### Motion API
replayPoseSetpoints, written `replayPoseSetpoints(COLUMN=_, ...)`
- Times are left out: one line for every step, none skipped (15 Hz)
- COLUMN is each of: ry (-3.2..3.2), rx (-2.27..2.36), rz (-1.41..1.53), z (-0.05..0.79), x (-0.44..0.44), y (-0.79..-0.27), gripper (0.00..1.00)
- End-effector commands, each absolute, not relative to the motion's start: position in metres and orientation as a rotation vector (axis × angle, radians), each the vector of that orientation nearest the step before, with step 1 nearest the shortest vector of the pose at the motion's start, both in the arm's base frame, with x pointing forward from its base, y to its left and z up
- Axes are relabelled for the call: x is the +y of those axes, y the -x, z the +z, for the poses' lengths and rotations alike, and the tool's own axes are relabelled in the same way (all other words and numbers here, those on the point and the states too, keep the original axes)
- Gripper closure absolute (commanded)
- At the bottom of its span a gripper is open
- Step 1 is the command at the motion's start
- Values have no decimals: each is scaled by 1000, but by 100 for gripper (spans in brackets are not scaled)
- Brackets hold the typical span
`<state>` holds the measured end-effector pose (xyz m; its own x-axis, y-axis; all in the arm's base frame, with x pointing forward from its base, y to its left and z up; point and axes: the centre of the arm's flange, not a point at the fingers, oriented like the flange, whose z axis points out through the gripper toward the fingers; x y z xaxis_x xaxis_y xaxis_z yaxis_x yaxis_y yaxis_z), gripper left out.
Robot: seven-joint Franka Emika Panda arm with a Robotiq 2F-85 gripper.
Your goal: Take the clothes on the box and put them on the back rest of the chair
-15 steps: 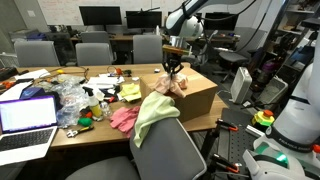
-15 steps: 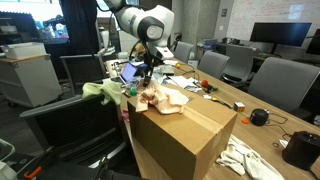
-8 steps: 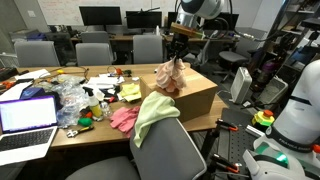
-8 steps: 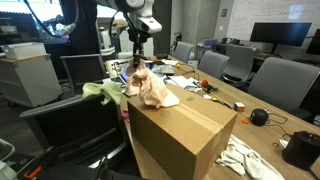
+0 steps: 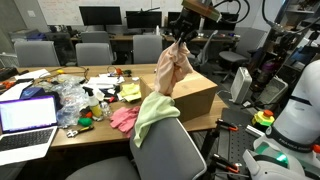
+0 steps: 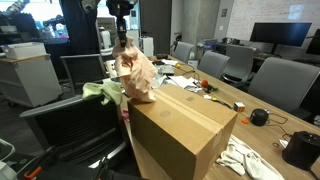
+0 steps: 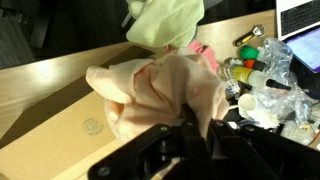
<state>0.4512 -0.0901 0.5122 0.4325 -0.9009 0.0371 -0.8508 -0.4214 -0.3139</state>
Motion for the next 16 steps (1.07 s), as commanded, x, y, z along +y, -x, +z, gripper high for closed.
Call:
replayPoseSetpoints(ry=2439, rx=1519, rz=-422, z=549, x=-72, y=-416, gripper=98)
replayPoseSetpoints(ry=2440, rx=1510, rz=-456, z=556, x=-68, y=-410, gripper=98)
replayPoseSetpoints(ry=2445, rx=1500, rz=-487, z=564, x=-64, y=-404, gripper=98)
replayPoseSetpoints(ry=2448, rx=1490, rz=-521, z=571, x=-61, y=-398, gripper=98)
replayPoseSetpoints(ry=2449, rx=1481, rz=-547, z=578, x=-57, y=-392, gripper=98)
replayPoseSetpoints(ry=2451, rx=1471, rz=-581, z=586, x=-52, y=-386, gripper=98)
replayPoseSetpoints(ry=2451, rx=1465, rz=-611, z=593, x=-48, y=-380, gripper=98)
replayPoseSetpoints(ry=2453, rx=1455, rz=-645, z=601, x=-43, y=-373, gripper=98)
replayPoseSetpoints(ry=2456, rx=1445, rz=-674, z=606, x=-39, y=-368, gripper=98)
replayPoseSetpoints(ry=2459, rx=1435, rz=-705, z=613, x=-34, y=-362, gripper=98)
replayPoseSetpoints(ry=2461, rx=1426, rz=-729, z=618, x=-30, y=-357, gripper=98)
replayPoseSetpoints(ry=2468, rx=1406, rz=-757, z=623, x=-25, y=-351, gripper=98)
replayPoseSetpoints(ry=2472, rx=1395, rz=-783, z=627, x=-21, y=-346, gripper=98)
replayPoseSetpoints(ry=2478, rx=1376, rz=-808, z=631, x=-16, y=-341, gripper=98)
replayPoseSetpoints(ry=2484, rx=1356, rz=-829, z=635, x=-12, y=-337, gripper=98)
replayPoseSetpoints(ry=2494, rx=1338, rz=-846, z=638, x=-7, y=-333, gripper=98)
